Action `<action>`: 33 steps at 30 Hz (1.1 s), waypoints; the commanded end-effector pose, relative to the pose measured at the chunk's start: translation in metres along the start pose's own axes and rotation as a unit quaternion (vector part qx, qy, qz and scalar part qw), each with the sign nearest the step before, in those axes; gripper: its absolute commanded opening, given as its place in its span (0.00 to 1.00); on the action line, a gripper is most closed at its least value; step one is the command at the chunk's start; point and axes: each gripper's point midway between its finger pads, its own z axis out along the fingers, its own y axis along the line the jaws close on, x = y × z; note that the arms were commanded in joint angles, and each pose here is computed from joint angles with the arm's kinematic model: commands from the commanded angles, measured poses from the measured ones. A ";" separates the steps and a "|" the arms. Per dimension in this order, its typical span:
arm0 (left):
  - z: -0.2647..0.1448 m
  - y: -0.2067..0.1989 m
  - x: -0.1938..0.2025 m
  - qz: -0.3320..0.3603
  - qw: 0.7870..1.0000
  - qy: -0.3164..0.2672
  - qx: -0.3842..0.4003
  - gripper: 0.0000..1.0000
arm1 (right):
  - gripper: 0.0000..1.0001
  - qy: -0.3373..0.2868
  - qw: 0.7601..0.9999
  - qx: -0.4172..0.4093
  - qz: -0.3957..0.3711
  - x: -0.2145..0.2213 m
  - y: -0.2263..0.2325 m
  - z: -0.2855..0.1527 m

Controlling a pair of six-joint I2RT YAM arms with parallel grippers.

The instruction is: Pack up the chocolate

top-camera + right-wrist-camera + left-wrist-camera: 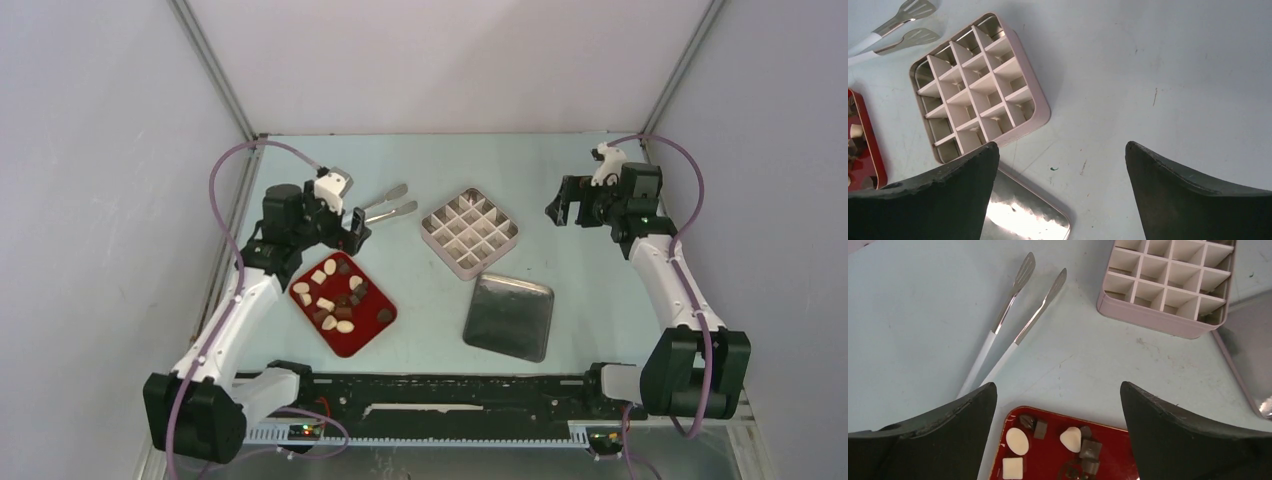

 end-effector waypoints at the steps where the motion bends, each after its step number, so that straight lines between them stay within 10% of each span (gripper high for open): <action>1: 0.006 0.018 -0.034 0.061 0.998 -0.010 -0.013 0.95 | 0.99 -0.023 1.000 0.010 0.002 -0.013 -0.004 0.000; 19: 0.102 0.118 -0.015 0.092 0.983 0.155 -0.028 0.76 | 0.97 -0.038 0.993 -0.082 -0.075 -0.009 0.019 -0.029; 33: 0.141 0.119 0.049 0.077 0.962 0.251 0.076 0.67 | 0.96 -0.032 0.993 -0.088 -0.077 -0.003 0.017 -0.024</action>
